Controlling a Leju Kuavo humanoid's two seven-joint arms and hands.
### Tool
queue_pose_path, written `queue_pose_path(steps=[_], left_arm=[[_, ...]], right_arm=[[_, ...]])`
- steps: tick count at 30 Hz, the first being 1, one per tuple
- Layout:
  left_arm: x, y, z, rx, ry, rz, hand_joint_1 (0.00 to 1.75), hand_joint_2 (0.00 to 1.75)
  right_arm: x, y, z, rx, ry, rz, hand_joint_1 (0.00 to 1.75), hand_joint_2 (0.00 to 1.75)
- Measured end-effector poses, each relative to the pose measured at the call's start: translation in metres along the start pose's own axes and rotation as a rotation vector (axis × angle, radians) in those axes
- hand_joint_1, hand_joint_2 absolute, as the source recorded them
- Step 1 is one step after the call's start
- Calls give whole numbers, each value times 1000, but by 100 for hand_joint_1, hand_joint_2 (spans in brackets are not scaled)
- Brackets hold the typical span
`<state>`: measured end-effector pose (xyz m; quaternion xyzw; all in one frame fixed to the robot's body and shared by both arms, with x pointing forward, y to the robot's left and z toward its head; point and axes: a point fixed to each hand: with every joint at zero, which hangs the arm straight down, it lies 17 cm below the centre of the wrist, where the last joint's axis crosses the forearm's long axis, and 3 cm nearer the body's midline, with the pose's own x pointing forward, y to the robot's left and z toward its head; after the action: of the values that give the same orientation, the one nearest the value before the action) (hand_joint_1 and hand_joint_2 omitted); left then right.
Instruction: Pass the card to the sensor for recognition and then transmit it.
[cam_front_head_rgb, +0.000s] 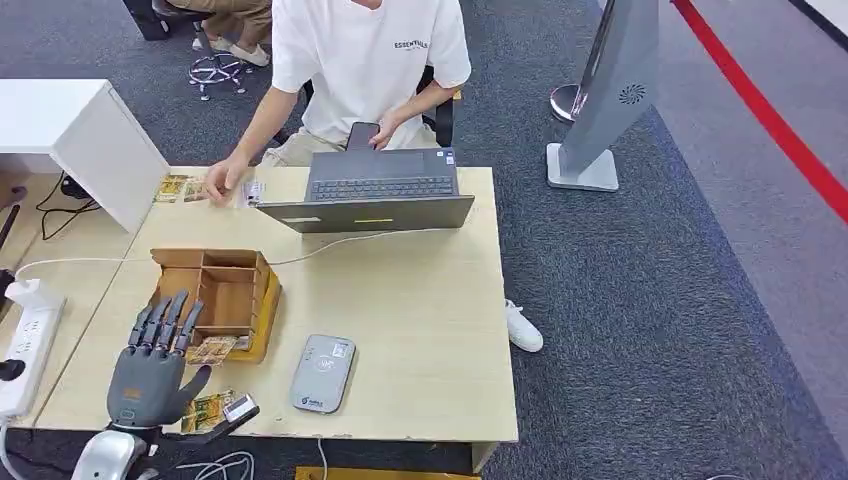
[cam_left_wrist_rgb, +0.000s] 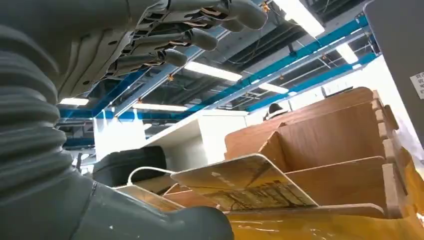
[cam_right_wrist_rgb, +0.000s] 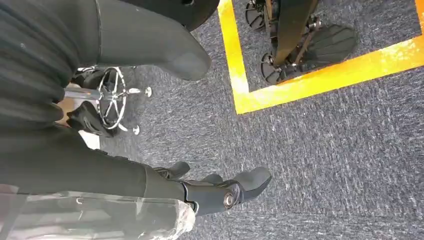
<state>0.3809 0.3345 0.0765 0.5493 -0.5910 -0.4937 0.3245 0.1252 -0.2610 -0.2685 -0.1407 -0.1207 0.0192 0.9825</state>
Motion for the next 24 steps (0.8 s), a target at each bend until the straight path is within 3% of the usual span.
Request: queue_pose_path(steps=[1, 2, 24], left_arm=[[1, -1, 0, -1, -2, 2, 7, 175], [2, -1, 0, -3, -3, 4, 175, 175], [-2, -23, 2, -47, 45, 93, 175, 175]], right_arm=[[0, 0, 0, 0, 0, 0, 0, 175], [0, 0, 0, 0, 0, 0, 0, 175], [0, 0, 0, 1, -2, -10, 0, 175]])
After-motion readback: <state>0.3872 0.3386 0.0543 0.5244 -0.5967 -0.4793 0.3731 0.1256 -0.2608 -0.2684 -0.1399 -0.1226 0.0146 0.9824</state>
